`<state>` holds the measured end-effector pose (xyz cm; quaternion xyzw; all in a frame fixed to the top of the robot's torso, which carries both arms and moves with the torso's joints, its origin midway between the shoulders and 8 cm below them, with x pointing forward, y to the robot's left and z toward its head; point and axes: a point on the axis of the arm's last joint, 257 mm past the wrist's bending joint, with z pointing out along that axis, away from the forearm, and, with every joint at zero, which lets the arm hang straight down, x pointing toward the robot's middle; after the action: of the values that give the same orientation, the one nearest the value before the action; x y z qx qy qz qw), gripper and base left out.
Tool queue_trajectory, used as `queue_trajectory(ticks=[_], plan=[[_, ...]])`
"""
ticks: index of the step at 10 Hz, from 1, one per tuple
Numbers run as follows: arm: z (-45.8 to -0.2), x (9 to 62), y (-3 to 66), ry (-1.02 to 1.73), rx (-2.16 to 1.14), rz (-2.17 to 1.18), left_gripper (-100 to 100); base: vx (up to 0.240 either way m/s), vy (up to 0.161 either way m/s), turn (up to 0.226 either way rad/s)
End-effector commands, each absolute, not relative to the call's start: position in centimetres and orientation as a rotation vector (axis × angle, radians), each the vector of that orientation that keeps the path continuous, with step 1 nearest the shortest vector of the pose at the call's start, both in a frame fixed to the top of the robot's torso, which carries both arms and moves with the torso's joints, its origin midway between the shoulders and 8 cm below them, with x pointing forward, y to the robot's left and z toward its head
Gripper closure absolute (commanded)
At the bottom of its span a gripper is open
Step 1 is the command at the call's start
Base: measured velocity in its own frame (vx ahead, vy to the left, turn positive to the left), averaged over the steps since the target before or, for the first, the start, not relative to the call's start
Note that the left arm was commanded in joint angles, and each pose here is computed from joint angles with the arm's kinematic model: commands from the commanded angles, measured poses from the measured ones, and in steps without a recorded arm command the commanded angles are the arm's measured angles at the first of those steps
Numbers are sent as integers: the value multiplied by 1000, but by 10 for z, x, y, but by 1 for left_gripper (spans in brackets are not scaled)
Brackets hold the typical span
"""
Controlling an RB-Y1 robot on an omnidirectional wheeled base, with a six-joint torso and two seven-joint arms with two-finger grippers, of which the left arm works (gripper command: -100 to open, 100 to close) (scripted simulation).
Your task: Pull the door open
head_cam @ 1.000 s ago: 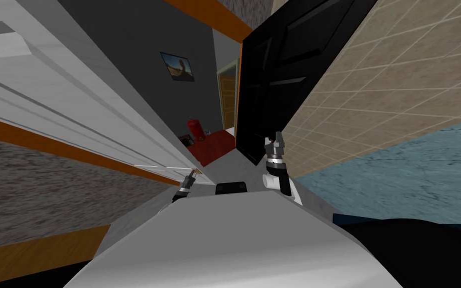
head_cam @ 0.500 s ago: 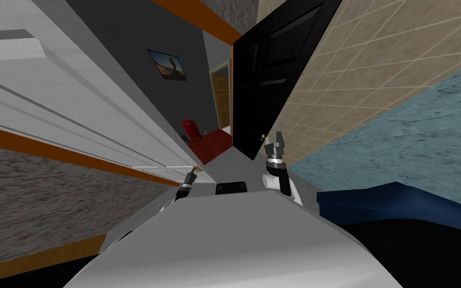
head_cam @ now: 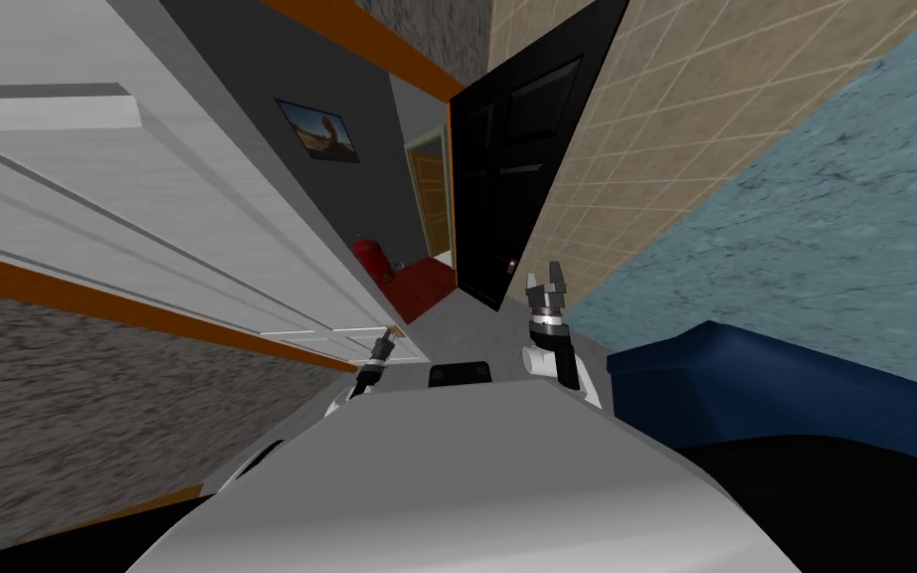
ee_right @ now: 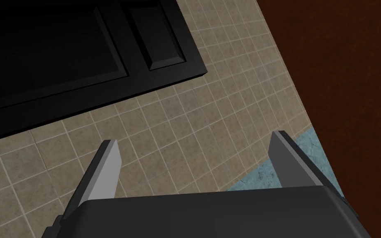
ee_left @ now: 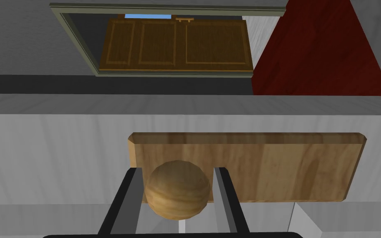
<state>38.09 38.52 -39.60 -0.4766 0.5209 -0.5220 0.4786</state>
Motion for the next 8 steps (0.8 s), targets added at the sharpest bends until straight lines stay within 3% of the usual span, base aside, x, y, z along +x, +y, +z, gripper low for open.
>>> queue_trajectory(ticks=[1, 8], plan=[[-395, 389, 387, 1261, -1168, -1260, 100, -190, 97, -182], [-393, 426, 383, 1224, -1196, -1224, 100, -196, 80, -166]])
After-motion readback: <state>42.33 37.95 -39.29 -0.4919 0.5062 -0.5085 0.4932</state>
